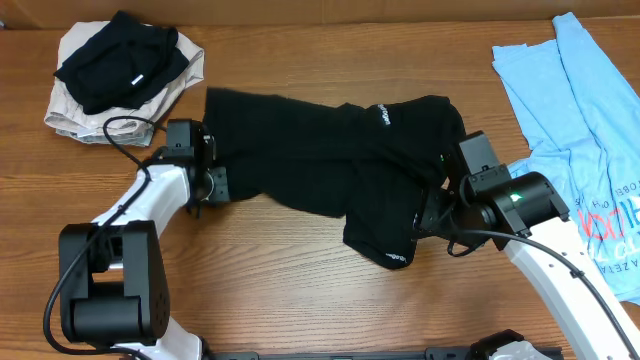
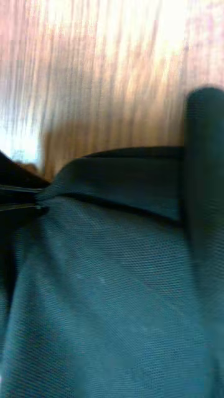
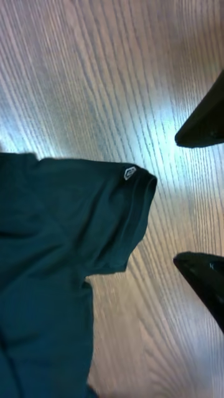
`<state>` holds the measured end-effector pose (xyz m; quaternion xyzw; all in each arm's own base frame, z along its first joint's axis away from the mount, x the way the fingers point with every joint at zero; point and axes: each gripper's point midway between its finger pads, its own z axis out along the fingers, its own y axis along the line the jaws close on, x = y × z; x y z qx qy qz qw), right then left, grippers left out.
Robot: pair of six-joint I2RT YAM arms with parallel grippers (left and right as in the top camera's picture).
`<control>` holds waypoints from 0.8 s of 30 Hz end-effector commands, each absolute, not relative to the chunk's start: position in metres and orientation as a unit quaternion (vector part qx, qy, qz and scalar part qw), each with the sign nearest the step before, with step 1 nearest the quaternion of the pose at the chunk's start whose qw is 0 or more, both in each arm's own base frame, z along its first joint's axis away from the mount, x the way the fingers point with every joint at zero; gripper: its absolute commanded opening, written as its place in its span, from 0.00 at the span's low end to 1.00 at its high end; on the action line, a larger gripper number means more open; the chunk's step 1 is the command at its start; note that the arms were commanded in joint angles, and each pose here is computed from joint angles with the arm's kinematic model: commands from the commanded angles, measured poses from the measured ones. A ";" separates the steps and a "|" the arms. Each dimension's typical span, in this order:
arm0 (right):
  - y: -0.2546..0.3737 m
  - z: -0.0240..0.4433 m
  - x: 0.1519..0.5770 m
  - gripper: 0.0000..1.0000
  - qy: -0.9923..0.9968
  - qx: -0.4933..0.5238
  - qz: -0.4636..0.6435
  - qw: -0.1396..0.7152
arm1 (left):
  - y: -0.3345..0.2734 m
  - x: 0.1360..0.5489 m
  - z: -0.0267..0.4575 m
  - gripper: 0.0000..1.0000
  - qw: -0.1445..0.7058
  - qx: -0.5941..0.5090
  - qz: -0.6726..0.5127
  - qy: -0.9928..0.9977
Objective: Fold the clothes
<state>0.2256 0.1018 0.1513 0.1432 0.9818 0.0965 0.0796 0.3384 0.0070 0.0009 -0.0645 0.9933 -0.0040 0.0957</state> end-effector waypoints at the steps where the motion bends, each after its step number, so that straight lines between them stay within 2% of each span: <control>1: 0.098 0.133 0.213 0.56 0.984 0.149 0.082 0.055 | 0.016 0.338 0.010 0.04 0.059 -0.091 0.001 0.994; 7: 0.104 0.093 0.206 0.52 0.983 0.149 0.100 0.037 | 0.028 0.356 0.048 0.04 0.066 -0.106 0.002 0.992; 11: 0.109 0.071 0.202 0.47 0.982 0.147 0.117 0.031 | 0.028 0.356 0.048 0.09 0.066 -0.106 0.003 0.992; 14: 0.109 0.054 0.196 0.45 0.982 0.147 0.118 0.022 | 0.028 0.356 0.048 0.04 0.066 -0.104 0.004 0.992; 24: 0.120 0.020 0.191 0.41 0.978 0.155 0.142 -0.012 | 0.037 0.353 0.048 0.04 0.063 -0.106 0.029 0.992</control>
